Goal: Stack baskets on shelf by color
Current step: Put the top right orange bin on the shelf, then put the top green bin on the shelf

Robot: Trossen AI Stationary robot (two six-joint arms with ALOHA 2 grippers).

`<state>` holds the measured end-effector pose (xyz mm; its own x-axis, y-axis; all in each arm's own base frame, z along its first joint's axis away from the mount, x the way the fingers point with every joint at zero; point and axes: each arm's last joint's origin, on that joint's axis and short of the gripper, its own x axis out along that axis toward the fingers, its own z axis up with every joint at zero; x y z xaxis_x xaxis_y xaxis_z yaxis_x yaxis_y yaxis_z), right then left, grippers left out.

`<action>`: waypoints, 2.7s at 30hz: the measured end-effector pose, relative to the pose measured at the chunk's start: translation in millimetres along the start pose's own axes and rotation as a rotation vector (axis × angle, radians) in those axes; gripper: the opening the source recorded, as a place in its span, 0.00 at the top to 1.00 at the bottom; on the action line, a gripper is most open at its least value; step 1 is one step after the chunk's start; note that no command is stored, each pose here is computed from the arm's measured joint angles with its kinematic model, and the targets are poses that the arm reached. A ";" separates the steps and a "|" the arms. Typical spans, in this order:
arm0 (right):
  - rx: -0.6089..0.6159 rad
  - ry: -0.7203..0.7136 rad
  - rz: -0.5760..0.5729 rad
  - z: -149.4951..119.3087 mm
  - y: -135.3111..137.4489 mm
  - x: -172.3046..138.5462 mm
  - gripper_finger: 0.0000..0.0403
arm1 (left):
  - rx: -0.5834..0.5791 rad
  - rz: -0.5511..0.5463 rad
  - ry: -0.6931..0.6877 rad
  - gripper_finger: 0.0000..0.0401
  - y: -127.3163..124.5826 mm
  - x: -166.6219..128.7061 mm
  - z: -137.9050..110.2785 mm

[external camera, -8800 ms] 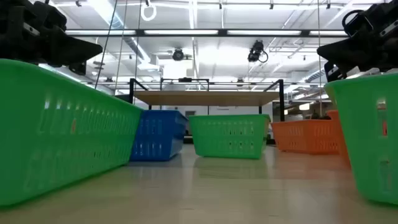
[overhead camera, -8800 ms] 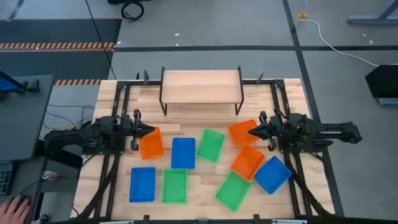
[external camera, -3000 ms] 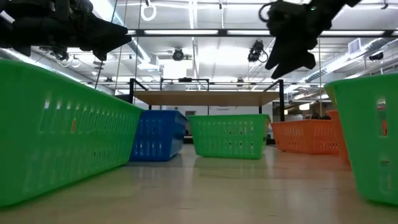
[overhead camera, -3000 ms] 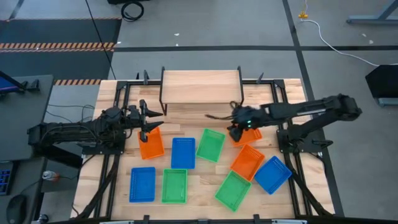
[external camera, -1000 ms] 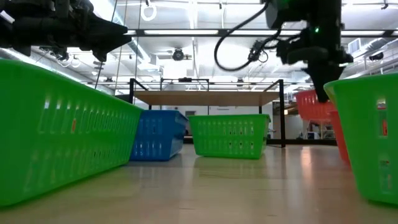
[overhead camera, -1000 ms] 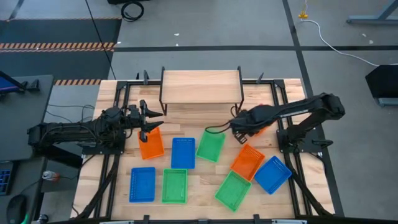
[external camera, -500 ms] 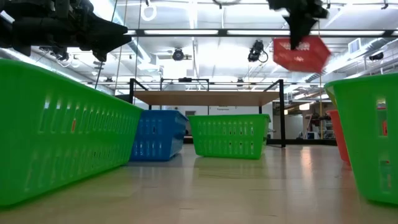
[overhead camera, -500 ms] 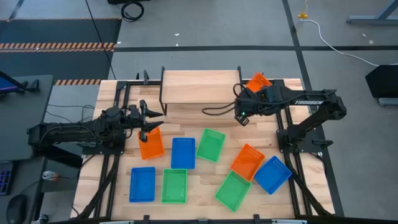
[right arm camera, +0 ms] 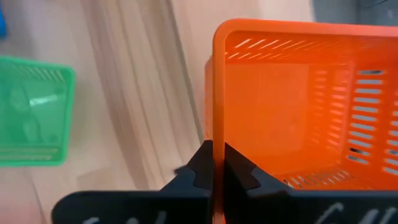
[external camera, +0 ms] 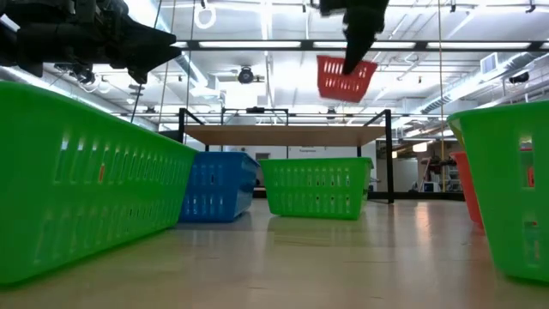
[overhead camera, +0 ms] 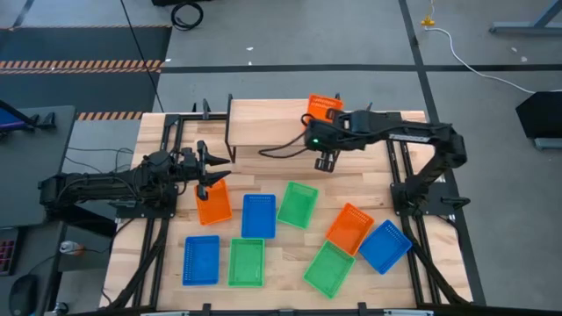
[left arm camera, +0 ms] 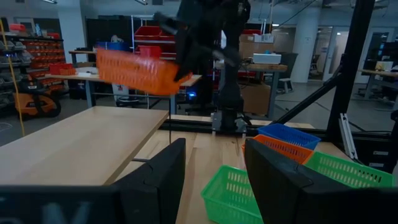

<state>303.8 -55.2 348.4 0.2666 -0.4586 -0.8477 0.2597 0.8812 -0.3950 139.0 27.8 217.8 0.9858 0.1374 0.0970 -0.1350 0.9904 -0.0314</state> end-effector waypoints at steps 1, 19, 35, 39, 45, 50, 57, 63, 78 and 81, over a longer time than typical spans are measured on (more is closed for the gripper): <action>-0.010 0.019 0.008 1.5 -1.5 6.7 0.97 | 0.000 0.000 0.001 0.57 0.0 0.0 -0.1; -0.030 0.122 0.077 -1.4 -34.8 38.2 0.95 | 0.009 0.000 0.000 0.57 0.0 0.0 0.0; -0.052 0.129 0.096 -2.1 -35.4 39.2 0.85 | 0.006 -0.010 0.000 0.57 -0.3 0.0 0.0; -0.056 0.140 0.064 -1.9 -35.8 41.0 0.80 | 0.006 -0.018 0.001 0.57 -0.5 0.0 0.0; -0.057 0.152 0.025 -2.3 -36.6 41.4 0.75 | 0.006 -0.019 0.001 0.57 -0.5 0.0 0.0; -0.058 0.157 -0.006 -2.5 -37.6 41.4 0.75 | 0.006 -0.019 0.001 0.57 -0.5 0.0 0.0; -0.062 0.169 -0.015 -3.5 -37.7 41.2 0.75 | 0.007 -0.019 0.001 0.57 -0.5 0.0 0.0; -0.044 0.165 -0.032 -2.8 -35.7 40.3 0.75 | 0.009 -0.019 0.001 0.57 -0.5 0.0 0.0; -0.046 0.114 -0.044 2.3 -14.4 29.8 0.55 | 0.010 -0.019 -0.008 0.57 -0.6 0.0 0.8; -0.013 0.072 -0.032 5.2 -5.3 18.3 0.51 | 0.010 -0.019 -0.008 0.57 -0.6 0.0 0.8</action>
<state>312.1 -68.9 336.8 0.1909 -0.4774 -0.8577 0.2552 0.8679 -0.4262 139.1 27.2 218.6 0.9872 0.1191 0.1057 -0.1176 0.9929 -0.0201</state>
